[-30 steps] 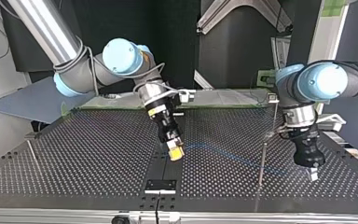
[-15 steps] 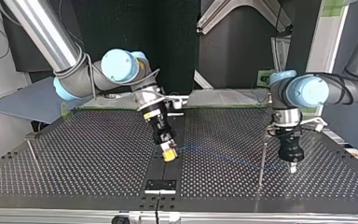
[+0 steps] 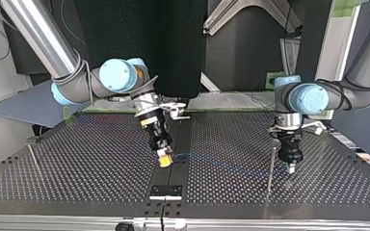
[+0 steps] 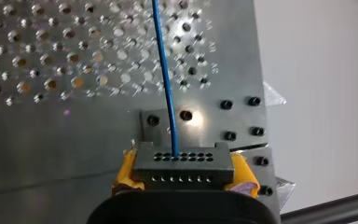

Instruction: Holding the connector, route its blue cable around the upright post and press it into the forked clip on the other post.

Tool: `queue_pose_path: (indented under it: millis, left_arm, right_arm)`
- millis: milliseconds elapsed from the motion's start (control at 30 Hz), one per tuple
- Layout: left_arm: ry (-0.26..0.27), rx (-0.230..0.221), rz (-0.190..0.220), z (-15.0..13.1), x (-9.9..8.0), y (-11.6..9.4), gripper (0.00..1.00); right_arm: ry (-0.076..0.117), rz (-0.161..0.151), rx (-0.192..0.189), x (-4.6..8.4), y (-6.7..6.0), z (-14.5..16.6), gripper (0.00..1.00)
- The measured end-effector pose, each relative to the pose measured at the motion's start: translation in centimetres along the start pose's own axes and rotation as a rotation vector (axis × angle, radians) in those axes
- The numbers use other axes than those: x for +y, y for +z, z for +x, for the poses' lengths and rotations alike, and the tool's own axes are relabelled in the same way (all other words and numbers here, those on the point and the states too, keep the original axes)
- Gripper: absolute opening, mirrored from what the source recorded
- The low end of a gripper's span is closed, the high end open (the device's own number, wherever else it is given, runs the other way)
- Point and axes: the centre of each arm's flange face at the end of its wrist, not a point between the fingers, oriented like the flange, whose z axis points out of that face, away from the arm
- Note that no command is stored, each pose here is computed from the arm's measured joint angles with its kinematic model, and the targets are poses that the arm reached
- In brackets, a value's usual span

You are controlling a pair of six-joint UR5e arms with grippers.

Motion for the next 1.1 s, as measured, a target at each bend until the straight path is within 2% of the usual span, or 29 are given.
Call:
queue_pose_path:
  millis: [200,433,500,533,600,633,667,700,733,767,800,833,900,1100]
  left_arm:
    - [-0.013,0.033,0.013,1.8,0.0,0.0,0.00]
    - [-0.011,0.046,0.038,2.4,-0.7,-0.2,0.00]
    - [-0.001,0.050,0.052,2.5,-1.1,-0.3,0.11]
    - [0.004,0.051,0.057,2.6,-1.2,-0.3,0.11]
    - [0.010,0.055,0.074,2.7,-1.6,-0.4,0.31]
    - [0.011,0.056,0.080,2.8,-1.7,-0.4,0.31]
    - [0.011,0.057,0.086,2.8,-1.9,-0.4,0.52]
    - [0.009,0.058,0.088,2.8,-1.9,-0.4,0.62]
    - [0.007,0.059,0.088,2.8,-2.0,-0.4,0.62]
    - [0.005,0.059,0.087,2.8,-2.0,-0.5,0.72]
    - [0.002,0.058,0.084,2.8,-2.0,-0.5,0.87]
    - [0.000,0.057,0.081,2.8,-2.0,-0.5,0.87]
    - [-0.003,0.057,0.075,2.8,-1.9,-0.5,0.98]
    - [-0.013,0.058,0.041,2.8,-1.6,-0.6,0.98]
  right_arm:
    - [-0.003,-0.007,-0.026,0.4,-0.6,-1.0,0.00]
    - [-0.005,-0.009,-0.046,0.4,-1.5,-2.4,0.00]
    - [-0.005,-0.008,-0.052,0.3,-1.6,-2.6,0.00]
    - [-0.006,-0.007,-0.054,0.2,-1.7,-2.7,0.00]
    - [-0.008,-0.004,-0.057,0.0,-1.8,-2.8,0.00]
    - [-0.009,-0.003,-0.057,-0.1,-1.8,-2.8,0.00]
    - [-0.009,-0.003,-0.058,-0.1,-1.8,-2.9,0.00]
    - [-0.010,-0.003,-0.059,-0.1,-1.8,-2.9,0.00]
    - [-0.010,-0.003,-0.059,-0.1,-1.8,-3.0,0.00]
    - [-0.010,-0.003,-0.059,-0.1,-1.8,-3.0,0.00]
    - [-0.010,-0.003,-0.059,-0.1,-1.8,-3.0,0.00]
    - [-0.010,-0.003,-0.060,-0.1,-1.8,-3.0,0.00]
    - [-0.010,-0.003,-0.062,-0.1,-1.9,-3.2,0.00]
    - [-0.003,-0.010,-0.073,0.4,-2.8,-4.8,0.00]
